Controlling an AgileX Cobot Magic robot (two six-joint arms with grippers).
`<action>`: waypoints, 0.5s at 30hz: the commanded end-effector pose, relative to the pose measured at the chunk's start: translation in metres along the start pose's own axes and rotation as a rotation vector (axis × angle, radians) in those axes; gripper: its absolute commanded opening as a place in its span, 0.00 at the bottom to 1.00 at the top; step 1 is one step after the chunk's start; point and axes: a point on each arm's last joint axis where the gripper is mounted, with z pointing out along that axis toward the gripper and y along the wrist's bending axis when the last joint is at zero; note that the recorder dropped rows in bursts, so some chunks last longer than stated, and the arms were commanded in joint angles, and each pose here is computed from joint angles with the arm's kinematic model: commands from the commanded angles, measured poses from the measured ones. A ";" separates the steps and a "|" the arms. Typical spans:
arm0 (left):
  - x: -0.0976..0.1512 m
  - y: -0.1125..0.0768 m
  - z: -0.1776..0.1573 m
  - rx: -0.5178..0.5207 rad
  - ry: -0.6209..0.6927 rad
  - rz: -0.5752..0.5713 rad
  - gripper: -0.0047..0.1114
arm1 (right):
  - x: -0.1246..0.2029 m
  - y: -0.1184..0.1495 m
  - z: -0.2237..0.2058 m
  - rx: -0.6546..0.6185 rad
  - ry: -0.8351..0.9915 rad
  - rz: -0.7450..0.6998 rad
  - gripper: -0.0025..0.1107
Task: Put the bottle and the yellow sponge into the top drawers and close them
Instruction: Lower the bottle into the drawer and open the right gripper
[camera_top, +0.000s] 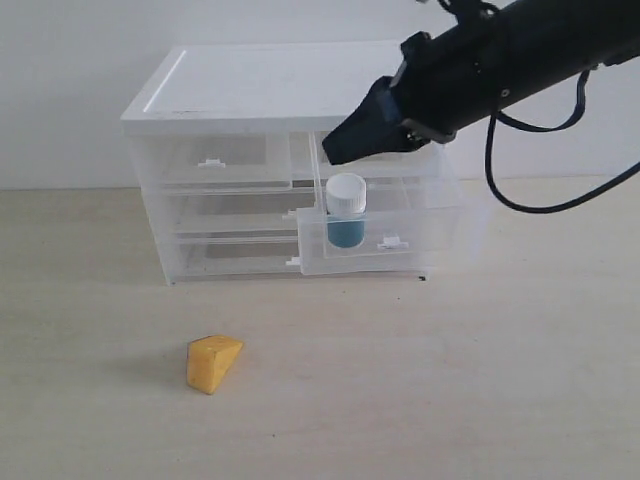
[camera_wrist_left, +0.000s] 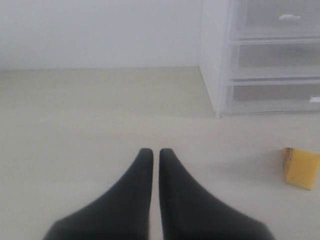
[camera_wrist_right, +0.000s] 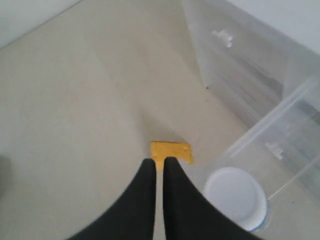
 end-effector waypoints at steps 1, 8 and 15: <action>0.001 0.000 0.000 -0.003 -0.001 -0.002 0.08 | 0.004 0.001 0.015 0.052 0.063 -0.059 0.02; 0.001 0.000 0.000 -0.003 -0.001 -0.002 0.08 | 0.010 -0.017 0.025 0.155 0.081 -0.040 0.02; 0.001 0.000 0.000 -0.003 -0.001 -0.002 0.08 | 0.017 -0.036 0.025 0.327 0.151 -0.058 0.02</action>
